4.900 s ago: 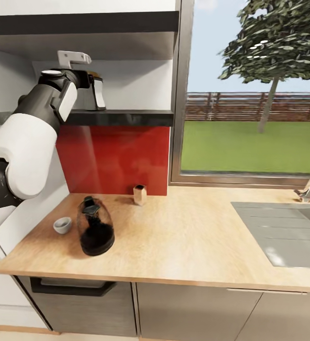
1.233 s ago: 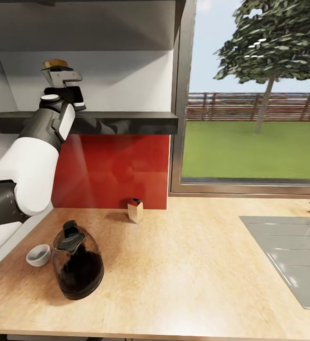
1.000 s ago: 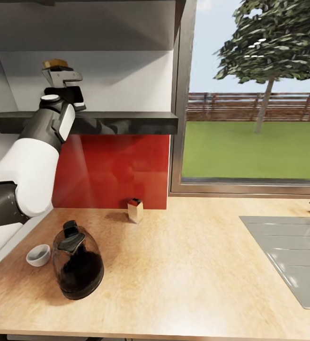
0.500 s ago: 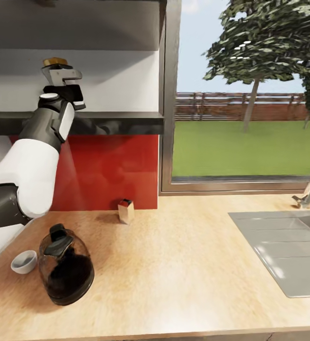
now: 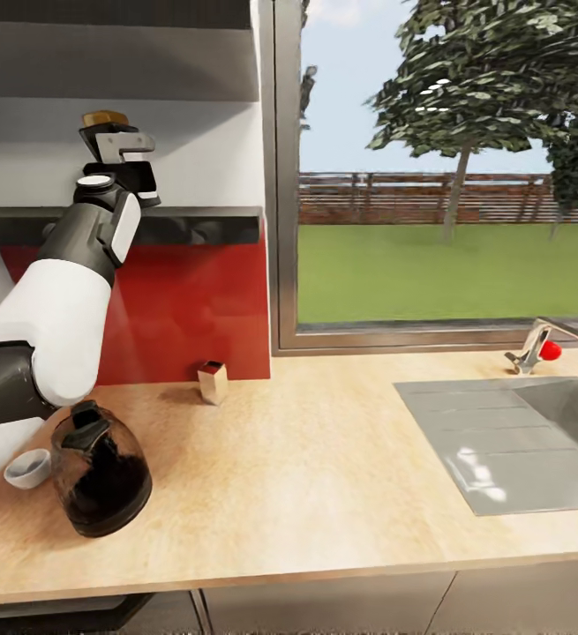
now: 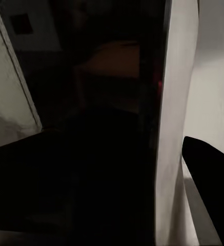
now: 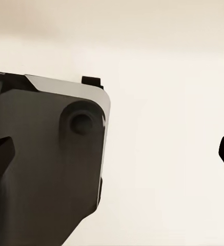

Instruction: Set up a coffee station on the kitchen countertop: keep the coffee maker on the countertop, move the bottle of coffee from the kitchen shelf to the counter next to the coffee maker, place a paper coffee filter on top of the coffee maker, put the saucer next to the coffee maker with the coffee cup on the saucer, and place the electric kettle next to the coffee maker.

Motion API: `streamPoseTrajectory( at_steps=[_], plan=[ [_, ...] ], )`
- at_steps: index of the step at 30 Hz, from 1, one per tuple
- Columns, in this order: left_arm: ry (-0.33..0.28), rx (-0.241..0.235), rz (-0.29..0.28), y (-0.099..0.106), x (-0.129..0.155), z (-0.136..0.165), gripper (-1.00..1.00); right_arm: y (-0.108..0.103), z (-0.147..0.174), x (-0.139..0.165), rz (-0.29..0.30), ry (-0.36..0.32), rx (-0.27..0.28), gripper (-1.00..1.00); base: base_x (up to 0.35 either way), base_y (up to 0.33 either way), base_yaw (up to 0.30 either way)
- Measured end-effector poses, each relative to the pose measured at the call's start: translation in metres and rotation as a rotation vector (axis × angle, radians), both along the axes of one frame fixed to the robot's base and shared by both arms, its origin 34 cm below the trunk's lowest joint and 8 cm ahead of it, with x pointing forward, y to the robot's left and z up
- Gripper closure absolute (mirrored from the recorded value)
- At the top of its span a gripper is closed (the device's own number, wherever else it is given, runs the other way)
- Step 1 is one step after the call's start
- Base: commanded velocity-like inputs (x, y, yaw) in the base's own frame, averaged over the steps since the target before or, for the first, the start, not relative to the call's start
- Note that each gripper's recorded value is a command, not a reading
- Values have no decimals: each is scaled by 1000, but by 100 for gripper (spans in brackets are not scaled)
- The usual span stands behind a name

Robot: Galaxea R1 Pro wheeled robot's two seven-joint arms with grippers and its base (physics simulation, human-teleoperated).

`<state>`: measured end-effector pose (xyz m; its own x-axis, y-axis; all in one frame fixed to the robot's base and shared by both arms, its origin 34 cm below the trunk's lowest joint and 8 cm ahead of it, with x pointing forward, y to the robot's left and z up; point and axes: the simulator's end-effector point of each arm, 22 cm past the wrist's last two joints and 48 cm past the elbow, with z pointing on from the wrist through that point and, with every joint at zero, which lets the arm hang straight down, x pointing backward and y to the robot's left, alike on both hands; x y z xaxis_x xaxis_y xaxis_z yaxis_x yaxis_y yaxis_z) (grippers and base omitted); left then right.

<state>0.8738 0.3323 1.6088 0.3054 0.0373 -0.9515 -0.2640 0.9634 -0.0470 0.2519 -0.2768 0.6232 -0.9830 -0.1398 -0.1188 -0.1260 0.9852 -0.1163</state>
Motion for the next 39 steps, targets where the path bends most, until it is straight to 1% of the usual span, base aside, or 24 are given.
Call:
streamPoseTrajectory(
  at_steps=[4, 7, 32, 39],
  plan=[
    [0, -1, 0, -1, 0, 0, 100, 1, 0, -1, -3, 3, 1, -100, -33, -56, -6],
    [0, 0, 1, -1, 0, 0, 100, 1, 0, -2, -8, 4, 2, -100, -5, -8, -183],
    [-1, -5, 3, 2, -1, 0, 100, 1, 0, -1, -11, 4, 4, -100, 0, 0, -295],
    [0, -6, -2, -2, -1, 0, 100, 1, 0, -2, -11, 4, 4, -100, 0, 0, -300]
  ],
)
